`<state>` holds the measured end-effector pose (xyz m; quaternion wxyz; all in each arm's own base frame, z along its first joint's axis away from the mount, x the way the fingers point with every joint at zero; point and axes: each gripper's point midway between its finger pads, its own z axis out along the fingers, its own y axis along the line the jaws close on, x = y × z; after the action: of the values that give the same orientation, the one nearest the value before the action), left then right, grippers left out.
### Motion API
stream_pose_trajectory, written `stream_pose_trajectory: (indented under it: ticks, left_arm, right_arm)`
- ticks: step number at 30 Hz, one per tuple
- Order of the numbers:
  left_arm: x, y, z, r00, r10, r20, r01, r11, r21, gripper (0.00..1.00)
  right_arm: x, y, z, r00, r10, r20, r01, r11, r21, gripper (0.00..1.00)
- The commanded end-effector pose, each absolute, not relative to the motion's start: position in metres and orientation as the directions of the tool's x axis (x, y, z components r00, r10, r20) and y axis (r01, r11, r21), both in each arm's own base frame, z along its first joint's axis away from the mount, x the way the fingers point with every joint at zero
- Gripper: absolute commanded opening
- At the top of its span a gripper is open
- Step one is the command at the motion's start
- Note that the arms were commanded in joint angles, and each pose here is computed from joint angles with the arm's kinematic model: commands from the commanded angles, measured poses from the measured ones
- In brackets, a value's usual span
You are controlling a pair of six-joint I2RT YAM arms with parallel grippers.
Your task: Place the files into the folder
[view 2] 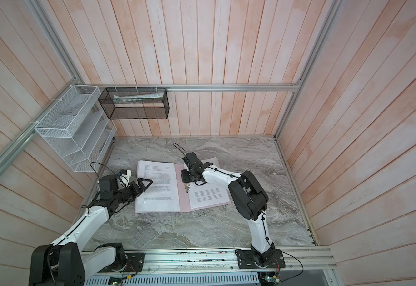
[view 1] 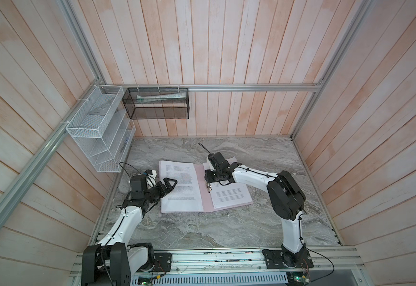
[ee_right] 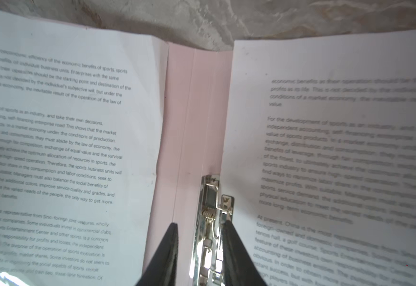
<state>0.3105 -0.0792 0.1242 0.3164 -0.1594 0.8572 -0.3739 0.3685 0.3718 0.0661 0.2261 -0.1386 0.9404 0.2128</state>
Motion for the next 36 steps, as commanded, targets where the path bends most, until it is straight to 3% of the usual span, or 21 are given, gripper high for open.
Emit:
stream_pose_trajectory:
  ticks: [1,22,36]
  left_arm:
    - [0.313,-0.080,0.138,-0.741,-0.497,-0.452,0.001,0.672,-0.740,1.00]
    - [0.318,-0.089,0.168,-0.731,-0.505,-0.459,0.064,0.619,-0.783,0.99]
    - [0.314,-0.113,0.228,-0.724,-0.522,-0.450,0.200,0.466,-0.862,0.99]
  right_arm:
    - [0.366,0.370,0.057,-0.865,-0.191,-0.464,-0.354,0.888,0.294,0.29]
    - [0.349,0.371,0.018,-0.907,-0.202,-0.369,-0.330,0.885,0.328,0.18]
    - [0.329,0.391,0.009,-0.946,-0.152,-0.286,-0.282,0.818,0.502,0.15]
